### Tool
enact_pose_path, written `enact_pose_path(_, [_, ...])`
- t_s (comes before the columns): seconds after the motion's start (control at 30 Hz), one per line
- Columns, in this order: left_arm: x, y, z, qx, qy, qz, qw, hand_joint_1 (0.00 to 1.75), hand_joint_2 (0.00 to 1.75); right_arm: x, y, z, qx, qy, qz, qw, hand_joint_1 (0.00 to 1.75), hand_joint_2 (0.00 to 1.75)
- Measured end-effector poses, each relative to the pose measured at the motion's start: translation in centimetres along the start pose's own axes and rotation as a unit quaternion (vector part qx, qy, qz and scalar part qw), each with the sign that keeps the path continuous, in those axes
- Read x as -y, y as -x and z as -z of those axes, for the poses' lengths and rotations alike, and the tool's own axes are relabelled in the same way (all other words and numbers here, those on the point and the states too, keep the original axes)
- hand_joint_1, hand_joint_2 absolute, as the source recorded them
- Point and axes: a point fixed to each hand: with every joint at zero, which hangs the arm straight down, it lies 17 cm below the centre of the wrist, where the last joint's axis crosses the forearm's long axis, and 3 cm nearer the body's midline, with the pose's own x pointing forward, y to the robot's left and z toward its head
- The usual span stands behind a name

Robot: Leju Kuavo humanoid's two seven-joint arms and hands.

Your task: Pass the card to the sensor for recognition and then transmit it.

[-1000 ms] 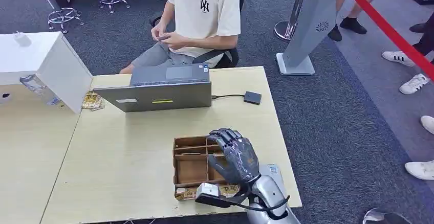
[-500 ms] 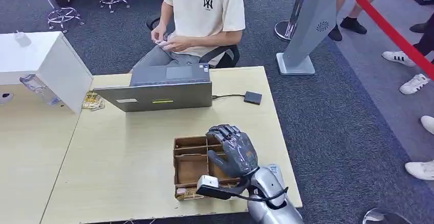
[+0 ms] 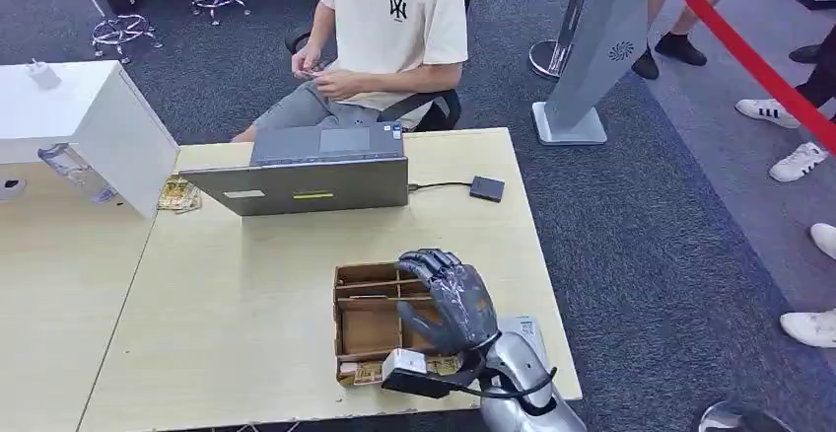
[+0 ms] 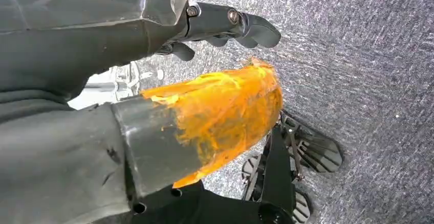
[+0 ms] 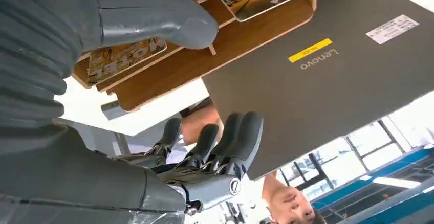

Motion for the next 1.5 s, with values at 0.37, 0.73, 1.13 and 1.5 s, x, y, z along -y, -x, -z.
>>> enact_pose_path(0.37, [0.0, 0.0, 0.0, -0.001, -0.001, -0.006, 1.0, 0.0, 0.0, 0.3, -1.0, -0.2, 0.009, -0.009, 0.032, 0.999, 0.7, 1.75])
enact_pose_path(0.73, [0.0, -0.1, 0.0, 0.002, 0.0, -0.007, 1.0, 0.0, 0.0, -0.4, 0.0, -0.9, 0.001, -0.023, 0.021, 1.0, 0.73, 1.75])
enact_pose_path(1.13, [0.0, -0.1, 0.0, 0.001, 0.0, -0.009, 1.0, 0.0, 0.0, -1.0, 2.0, -1.5, -0.015, -0.033, 0.001, 0.999, 0.73, 1.75])
enact_pose_path(1.5, [-0.3, -0.1, 0.1, 0.001, -0.002, -0.012, 1.0, 0.0, 0.0, -0.2, 4.6, -2.0, -0.038, -0.027, -0.026, 0.999, 0.75, 1.75])
